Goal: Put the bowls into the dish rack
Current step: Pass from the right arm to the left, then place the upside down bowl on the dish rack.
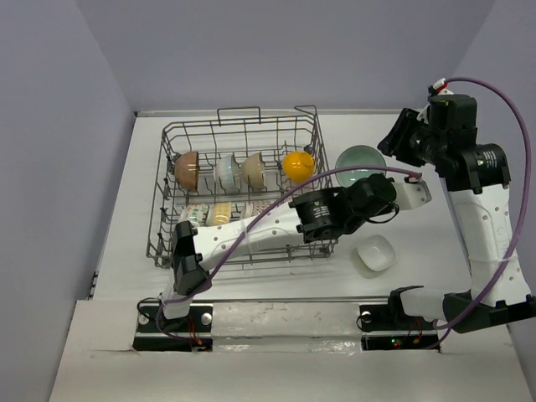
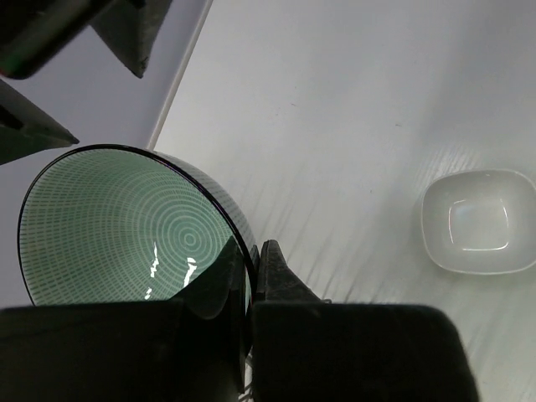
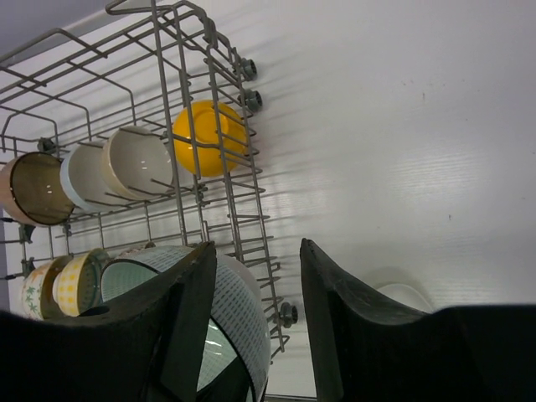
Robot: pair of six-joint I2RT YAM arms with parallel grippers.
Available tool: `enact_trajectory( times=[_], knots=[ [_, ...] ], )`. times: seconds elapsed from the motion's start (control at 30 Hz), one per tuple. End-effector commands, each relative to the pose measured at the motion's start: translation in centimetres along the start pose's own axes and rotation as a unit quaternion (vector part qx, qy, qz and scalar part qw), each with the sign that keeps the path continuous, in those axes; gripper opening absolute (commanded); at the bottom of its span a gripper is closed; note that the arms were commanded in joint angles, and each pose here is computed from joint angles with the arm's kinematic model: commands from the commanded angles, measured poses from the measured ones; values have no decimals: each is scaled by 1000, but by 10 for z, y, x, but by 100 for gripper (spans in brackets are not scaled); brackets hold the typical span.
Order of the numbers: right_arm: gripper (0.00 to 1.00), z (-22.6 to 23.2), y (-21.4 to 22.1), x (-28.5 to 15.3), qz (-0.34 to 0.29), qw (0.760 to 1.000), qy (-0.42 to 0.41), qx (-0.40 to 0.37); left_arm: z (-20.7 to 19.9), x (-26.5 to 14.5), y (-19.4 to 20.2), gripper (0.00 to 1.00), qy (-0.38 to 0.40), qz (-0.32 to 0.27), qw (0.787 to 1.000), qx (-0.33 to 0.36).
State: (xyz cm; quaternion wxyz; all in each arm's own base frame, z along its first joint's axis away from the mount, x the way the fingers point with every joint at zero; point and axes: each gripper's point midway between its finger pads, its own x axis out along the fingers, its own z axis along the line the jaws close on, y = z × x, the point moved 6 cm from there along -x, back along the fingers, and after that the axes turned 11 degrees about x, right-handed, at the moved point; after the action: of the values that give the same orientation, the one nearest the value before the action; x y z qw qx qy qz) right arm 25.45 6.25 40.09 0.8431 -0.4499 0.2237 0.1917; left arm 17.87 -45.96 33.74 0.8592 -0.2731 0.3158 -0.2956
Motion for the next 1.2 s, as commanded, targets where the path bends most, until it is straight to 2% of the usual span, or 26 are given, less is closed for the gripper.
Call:
enact_trajectory(
  times=[0.0, 0.1, 0.3, 0.4, 0.57, 0.6, 0.67, 0.7, 0.73, 0.77, 0.8, 0.83, 0.9, 1.03, 1.07, 1.17],
  knots=[
    [54, 8, -24, -15, -72, 997, -9, 20, 40, -39, -24, 0, -46, -59, 997, -35],
    [59, 8, -34, -24, -105, 994, -3, 35, 46, -46, -21, 0, -49, -62, 996, -48],
    [61, 9, -43, -39, -144, 988, -8, 56, 74, -67, -17, 0, -56, -84, 990, -102],
    [61, 11, -41, -35, -138, 989, -16, 58, 98, -80, -12, 0, -59, -109, 981, -147],
    [61, 15, -23, -22, -86, 994, -51, 44, 124, -84, 11, 0, -47, -133, 965, -219],
    [61, 16, -20, -19, -77, 995, -55, 41, 140, -89, 18, 0, -61, -142, 956, -250],
    [61, 15, -11, -12, -53, 996, -64, 32, 140, -87, 29, 0, -38, -155, 947, -278],
    [60, 17, -7, -10, -40, 996, -77, 27, 158, -96, 33, 0, -54, -180, 932, -311],
    [60, 20, -2, -9, -23, 995, -94, 23, 148, -92, 40, 0, -19, -186, 926, -327],
    [60, 21, 2, -7, -13, 994, -104, 18, 148, -93, 44, 0, -10, -198, 919, -341],
    [60, 21, 7, -2, 0, 994, -112, 16, 158, -104, 40, 0, -14, -237, 905, -352],
    [59, 24, 13, -1, 18, 991, -132, 12, 152, -98, 54, 0, 4, -234, 894, -381],
    [59, 23, 19, 3, 32, 990, -140, 6, 157, -101, 56, 0, 4, -260, 878, -402],
    [59, 20, 32, 9, 57, 987, -152, -2, 142, -83, 89, 0, 24, -248, 842, -478],
    [59, 19, 34, 9, 61, 986, -156, -4, 144, -85, 90, 0, 20, -268, 833, -483],
    [59, 19, 43, 13, 76, 983, -165, -9, 128, -71, 110, 0, 20, -255, 821, -510]
  ],
)
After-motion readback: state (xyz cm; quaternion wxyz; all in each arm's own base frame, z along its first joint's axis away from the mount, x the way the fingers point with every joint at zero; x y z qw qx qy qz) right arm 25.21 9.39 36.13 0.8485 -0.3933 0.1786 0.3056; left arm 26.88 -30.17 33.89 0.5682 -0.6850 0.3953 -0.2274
